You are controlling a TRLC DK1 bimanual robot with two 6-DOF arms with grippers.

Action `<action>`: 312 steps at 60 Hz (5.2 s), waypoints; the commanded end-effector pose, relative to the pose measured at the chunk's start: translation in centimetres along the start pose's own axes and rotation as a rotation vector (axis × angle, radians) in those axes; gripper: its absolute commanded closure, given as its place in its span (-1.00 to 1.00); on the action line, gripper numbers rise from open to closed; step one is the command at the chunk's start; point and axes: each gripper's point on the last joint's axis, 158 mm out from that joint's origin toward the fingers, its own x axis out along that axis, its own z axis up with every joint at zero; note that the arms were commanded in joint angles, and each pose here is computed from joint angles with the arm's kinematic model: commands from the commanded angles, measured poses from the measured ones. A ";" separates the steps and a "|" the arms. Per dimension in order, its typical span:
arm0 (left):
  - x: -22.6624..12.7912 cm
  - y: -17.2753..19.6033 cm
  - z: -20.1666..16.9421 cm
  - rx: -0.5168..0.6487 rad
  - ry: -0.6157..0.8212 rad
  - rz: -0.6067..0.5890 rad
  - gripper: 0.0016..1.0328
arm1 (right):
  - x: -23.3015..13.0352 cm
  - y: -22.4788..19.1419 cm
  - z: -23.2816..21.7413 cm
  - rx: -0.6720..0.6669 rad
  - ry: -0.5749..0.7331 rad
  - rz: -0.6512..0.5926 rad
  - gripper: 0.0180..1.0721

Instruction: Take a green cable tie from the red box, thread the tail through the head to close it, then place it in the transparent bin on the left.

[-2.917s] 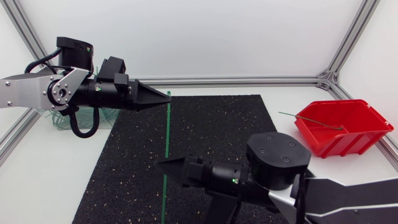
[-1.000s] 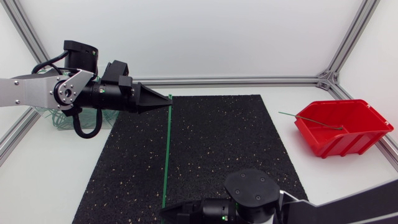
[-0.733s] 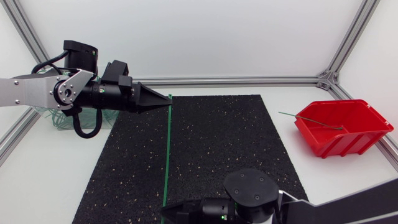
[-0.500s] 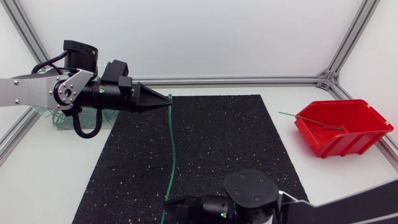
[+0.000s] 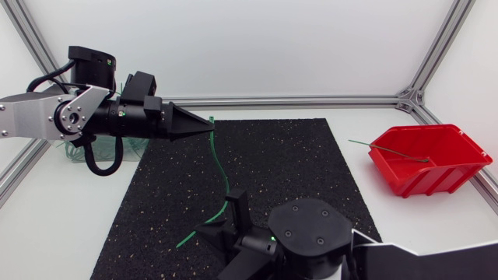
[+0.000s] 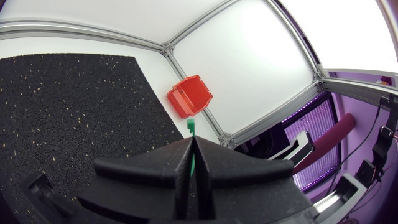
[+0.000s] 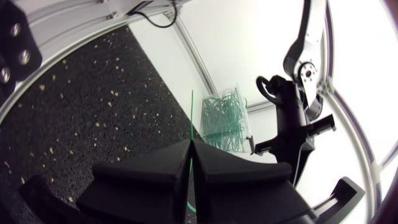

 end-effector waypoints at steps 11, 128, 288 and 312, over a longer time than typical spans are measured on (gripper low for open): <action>0.2 -0.9 -2.1 0.024 0.014 0.020 0.93 | -1.0 -1.2 0.3 0.369 0.034 0.019 0.89; -0.2 -5.5 -5.6 0.064 0.002 0.015 0.93 | -9.9 -13.6 8.4 1.247 -0.001 0.149 0.90; -2.0 -14.5 -6.1 0.237 -0.282 -0.117 0.93 | -11.3 -17.5 9.3 2.455 0.295 0.646 0.89; -1.9 -16.4 -6.5 0.295 -0.320 -0.127 0.93 | -14.0 -18.0 10.2 2.504 0.322 0.740 0.89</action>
